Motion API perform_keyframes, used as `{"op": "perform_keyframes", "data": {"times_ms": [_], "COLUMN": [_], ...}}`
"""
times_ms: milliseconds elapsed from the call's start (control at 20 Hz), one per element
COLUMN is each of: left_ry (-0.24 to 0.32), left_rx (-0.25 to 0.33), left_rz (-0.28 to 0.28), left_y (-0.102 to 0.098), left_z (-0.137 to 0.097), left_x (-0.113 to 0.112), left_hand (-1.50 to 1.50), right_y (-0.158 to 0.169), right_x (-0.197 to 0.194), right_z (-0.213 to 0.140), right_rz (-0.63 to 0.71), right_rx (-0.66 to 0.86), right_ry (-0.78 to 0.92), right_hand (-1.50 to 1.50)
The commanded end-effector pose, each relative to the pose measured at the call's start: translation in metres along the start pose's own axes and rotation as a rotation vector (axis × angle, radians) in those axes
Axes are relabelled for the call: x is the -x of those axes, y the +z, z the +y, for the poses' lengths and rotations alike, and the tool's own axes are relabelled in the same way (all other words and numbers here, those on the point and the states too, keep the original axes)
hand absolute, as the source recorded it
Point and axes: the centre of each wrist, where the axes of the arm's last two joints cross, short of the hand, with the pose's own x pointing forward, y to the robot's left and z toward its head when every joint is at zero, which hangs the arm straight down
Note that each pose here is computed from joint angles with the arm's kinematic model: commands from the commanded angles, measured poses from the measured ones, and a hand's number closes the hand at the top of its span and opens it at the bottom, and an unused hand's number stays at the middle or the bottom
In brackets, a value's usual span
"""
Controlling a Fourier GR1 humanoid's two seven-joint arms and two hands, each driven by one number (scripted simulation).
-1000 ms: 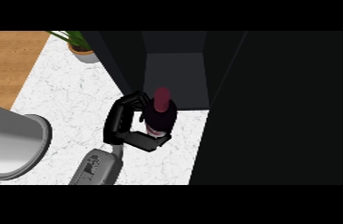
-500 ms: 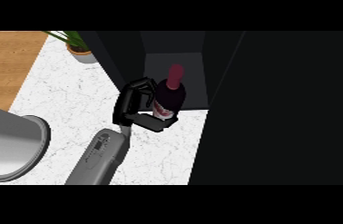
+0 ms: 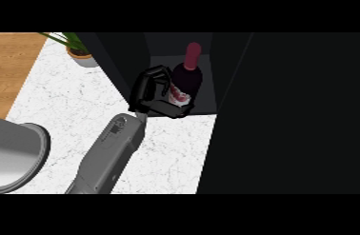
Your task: Pick up the wine, place it into the cabinet and close the cabinet
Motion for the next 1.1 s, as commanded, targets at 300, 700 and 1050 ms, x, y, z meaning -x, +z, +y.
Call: {"op": "perform_keyframes", "data": {"times_ms": [300, 700, 1050], "left_ry": [-0.04, -0.158, -0.095], "left_rx": [-0.053, -0.084, -0.163], "left_rz": [0.033, 0.133, 0.158], "left_y": [-0.028, -0.042, -0.053], "left_z": [-0.014, -0.013, -0.009], "left_x": [0.001, 0.004, -0.001], "left_hand": [1.5, 1.5, 1.5], "right_y": [0.021, 0.021, 0.021], "right_x": [-0.037, -0.031, -0.029], "right_z": [-0.007, 0.0, -0.001], "right_rz": [-0.038, -0.032, -0.047], "right_rx": [-0.028, -0.065, -0.076], "right_ry": [-0.121, -0.148, -0.149], "right_hand": [-1.5, -1.5, -1.5]}}
